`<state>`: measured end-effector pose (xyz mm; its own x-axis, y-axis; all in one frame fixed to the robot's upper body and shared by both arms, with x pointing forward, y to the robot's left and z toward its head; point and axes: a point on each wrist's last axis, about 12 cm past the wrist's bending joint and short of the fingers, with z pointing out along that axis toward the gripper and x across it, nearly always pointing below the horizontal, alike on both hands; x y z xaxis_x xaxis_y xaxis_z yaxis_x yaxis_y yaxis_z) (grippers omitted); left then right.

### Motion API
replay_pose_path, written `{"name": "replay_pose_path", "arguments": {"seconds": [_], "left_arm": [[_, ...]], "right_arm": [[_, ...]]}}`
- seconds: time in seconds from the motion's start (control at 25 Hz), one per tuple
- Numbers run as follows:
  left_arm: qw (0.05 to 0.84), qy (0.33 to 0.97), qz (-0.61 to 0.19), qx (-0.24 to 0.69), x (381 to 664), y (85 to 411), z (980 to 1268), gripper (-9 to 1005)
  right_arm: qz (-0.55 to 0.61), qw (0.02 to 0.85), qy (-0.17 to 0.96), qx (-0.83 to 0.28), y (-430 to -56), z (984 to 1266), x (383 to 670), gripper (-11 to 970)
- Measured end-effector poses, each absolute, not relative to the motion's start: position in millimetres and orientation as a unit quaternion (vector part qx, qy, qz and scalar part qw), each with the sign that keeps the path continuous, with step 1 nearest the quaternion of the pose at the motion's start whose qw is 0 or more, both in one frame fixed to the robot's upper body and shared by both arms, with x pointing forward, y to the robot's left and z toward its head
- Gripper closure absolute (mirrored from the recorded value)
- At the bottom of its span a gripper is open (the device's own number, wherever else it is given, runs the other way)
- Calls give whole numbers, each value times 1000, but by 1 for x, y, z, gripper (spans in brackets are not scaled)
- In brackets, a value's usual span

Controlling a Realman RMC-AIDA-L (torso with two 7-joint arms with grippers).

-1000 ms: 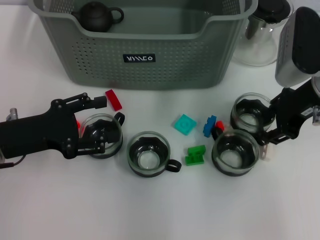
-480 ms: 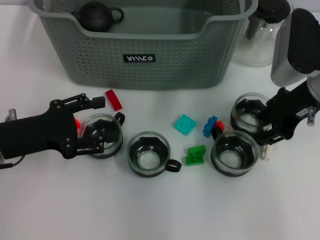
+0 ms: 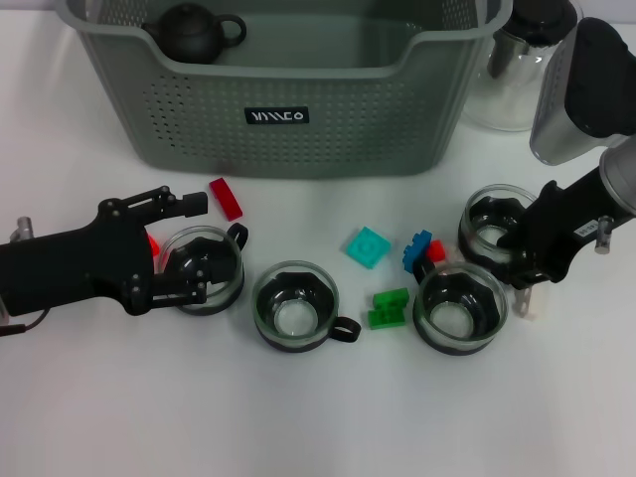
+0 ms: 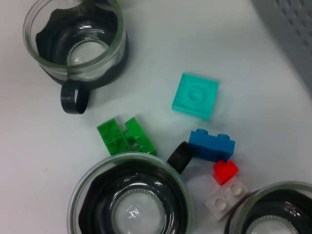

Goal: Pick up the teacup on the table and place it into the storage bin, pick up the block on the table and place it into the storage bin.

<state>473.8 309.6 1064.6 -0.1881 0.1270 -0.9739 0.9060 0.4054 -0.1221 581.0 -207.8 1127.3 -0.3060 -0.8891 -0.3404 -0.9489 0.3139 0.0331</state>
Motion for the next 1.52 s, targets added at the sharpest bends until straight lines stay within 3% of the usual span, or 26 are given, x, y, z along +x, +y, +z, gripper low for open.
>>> {"name": "replay_pose_path", "arguments": {"seconds": [0.08, 0.32, 0.64, 0.8, 1.04, 1.2, 1.36, 1.52], "left_arm": [[507, 668, -385, 387, 474, 309, 1065, 154], [506, 667, -386, 388, 474, 308, 1065, 154], [506, 667, -386, 387, 474, 308, 1064, 154], [507, 667, -385, 387, 474, 308, 1064, 154], [508, 667, -383, 386, 474, 309, 1065, 154], [509, 668, -383, 386, 474, 310, 1065, 154], [509, 669, -380, 386, 475, 310, 1065, 154], [510, 669, -379, 386, 477, 309, 1065, 154]], "right_arm": [[115, 130, 803, -570, -208, 1127, 581, 477], [116, 138, 808, -562, -212, 1130, 584, 706], [136, 142, 818, -540, -223, 1138, 585, 907], [184, 179, 815, -519, -235, 1160, 585, 906], [343, 334, 737, -478, -259, 1223, 575, 905], [385, 375, 700, -470, -258, 1238, 573, 905], [380, 439, 684, -441, -236, 1244, 587, 904], [334, 467, 708, -411, -193, 1244, 619, 903]]}}
